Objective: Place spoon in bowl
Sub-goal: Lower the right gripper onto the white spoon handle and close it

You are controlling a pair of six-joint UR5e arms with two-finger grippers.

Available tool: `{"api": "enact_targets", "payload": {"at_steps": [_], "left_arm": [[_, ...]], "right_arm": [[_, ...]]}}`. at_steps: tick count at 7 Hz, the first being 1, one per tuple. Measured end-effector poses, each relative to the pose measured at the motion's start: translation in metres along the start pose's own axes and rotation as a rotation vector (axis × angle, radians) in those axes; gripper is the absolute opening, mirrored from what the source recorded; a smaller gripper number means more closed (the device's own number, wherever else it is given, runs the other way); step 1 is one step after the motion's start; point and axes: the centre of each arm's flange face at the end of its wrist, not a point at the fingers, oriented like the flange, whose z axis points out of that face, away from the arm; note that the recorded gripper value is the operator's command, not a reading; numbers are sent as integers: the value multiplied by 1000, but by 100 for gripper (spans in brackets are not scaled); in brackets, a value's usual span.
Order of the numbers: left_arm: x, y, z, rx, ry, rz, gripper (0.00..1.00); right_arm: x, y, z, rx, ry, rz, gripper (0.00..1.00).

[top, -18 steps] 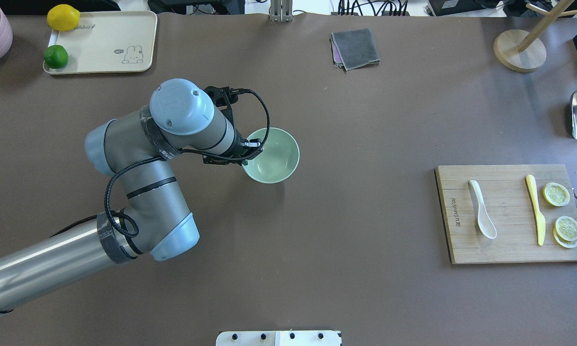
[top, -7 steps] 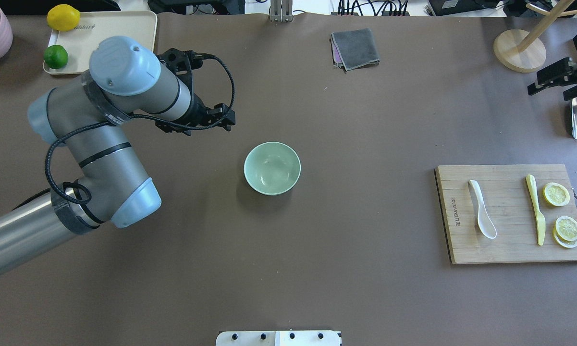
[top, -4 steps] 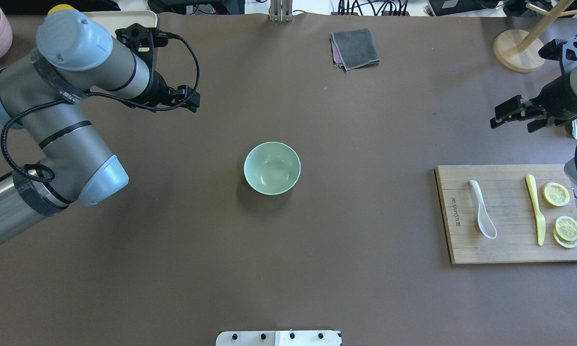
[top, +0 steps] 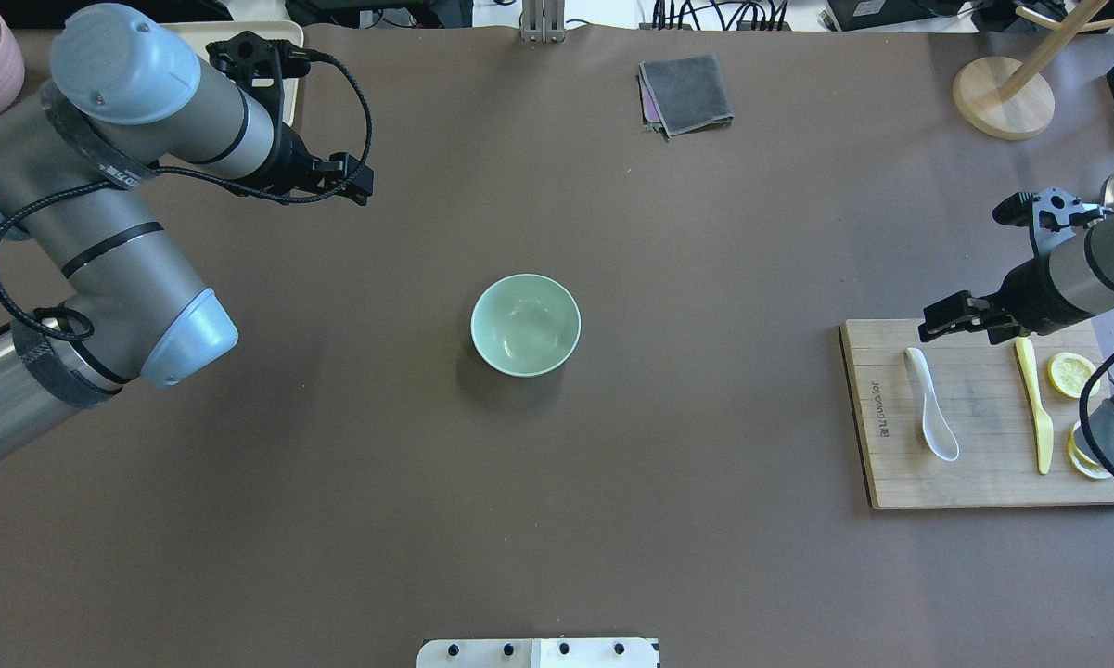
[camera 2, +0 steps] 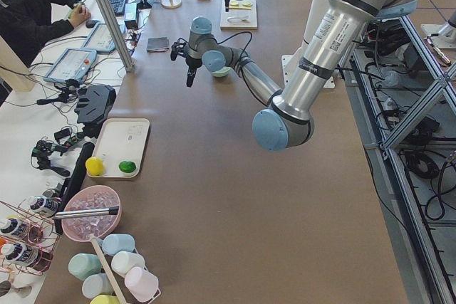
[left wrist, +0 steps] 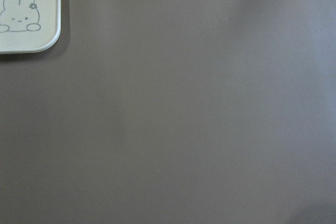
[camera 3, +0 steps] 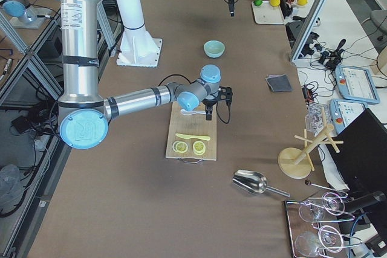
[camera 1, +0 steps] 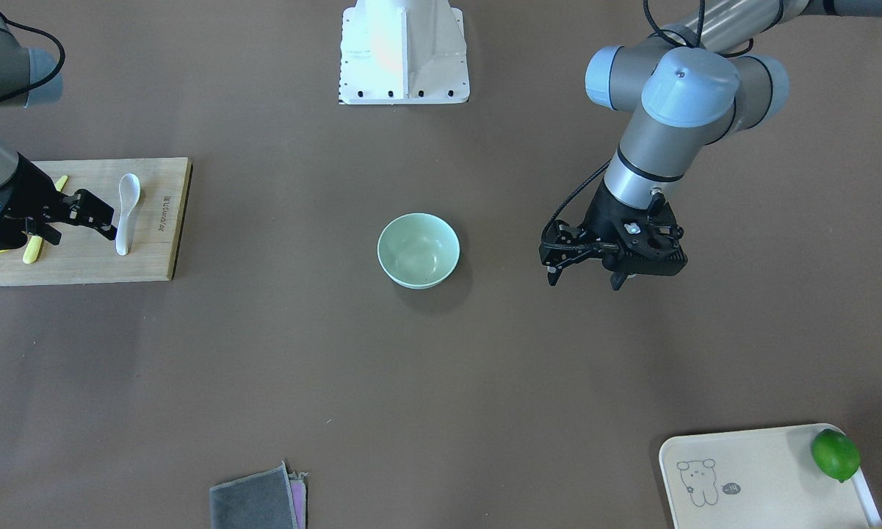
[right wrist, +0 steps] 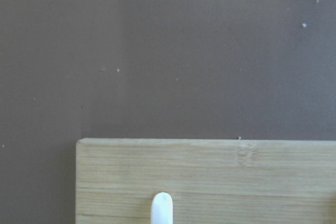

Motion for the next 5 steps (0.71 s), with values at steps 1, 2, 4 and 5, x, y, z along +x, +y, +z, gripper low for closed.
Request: {"api": "enact_targets", "payload": {"at_steps": [1,2,4,5], "left_arm": [[0,0,-1,1,2,12,98],[1,0,-2,1,5,31,98],[0,0,-1,1,3,43,98],[-1,0,-1,2,2,44,98]], "right_arm": [[-5,13,11,-5,-9,-24,100],[-8,22,23,-9,-4,-29,99],[-8,26,38,-5,21,-18,85],[-9,25,41,-4,23,-14,56]]}}
